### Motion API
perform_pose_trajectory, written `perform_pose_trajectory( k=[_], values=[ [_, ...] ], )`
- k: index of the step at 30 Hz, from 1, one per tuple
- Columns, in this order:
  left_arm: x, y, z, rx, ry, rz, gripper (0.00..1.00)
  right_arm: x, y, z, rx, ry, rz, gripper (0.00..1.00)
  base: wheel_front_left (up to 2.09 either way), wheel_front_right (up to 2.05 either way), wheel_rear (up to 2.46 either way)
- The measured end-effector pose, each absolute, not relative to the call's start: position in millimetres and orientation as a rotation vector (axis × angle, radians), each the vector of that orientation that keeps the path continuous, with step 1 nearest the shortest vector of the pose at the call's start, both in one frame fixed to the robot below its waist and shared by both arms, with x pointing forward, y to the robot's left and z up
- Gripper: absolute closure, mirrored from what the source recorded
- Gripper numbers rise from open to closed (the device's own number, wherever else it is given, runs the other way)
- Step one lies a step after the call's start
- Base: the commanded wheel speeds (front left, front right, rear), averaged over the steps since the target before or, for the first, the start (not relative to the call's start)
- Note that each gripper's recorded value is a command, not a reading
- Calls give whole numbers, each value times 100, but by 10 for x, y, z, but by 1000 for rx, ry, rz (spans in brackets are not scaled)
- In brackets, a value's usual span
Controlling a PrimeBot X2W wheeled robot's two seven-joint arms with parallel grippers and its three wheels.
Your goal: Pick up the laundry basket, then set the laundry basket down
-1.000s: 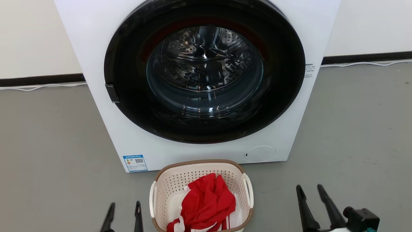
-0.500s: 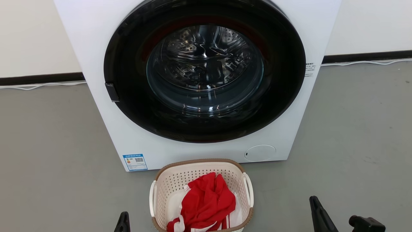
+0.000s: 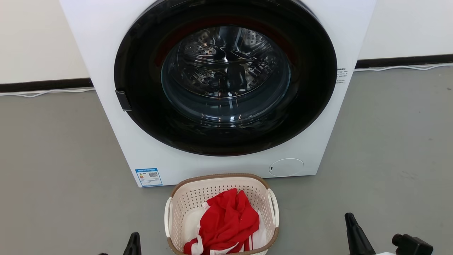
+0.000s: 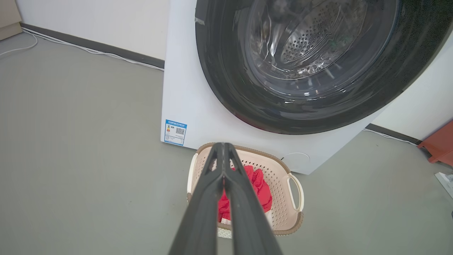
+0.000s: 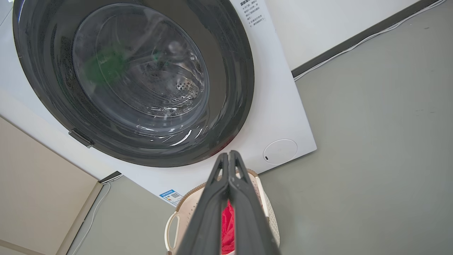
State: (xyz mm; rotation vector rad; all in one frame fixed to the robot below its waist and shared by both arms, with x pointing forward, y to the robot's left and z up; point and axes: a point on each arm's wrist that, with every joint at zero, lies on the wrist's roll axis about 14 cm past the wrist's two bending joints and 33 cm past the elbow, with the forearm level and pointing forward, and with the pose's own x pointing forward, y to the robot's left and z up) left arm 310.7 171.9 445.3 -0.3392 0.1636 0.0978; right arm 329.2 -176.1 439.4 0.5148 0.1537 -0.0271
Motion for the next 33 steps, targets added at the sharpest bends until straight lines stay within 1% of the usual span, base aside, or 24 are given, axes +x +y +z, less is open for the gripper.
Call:
perform_pose_trajectory(
  k=[13,33],
  values=[
    [3185,1752,4440,-494,183,115,100,3315,-1842,4390,649,157,-72,100,0,0,0],
    [3291,1776,4436,-731,201,125,100,3431,-1907,4469,852,139,-105,100,0,0,0]
  ],
)
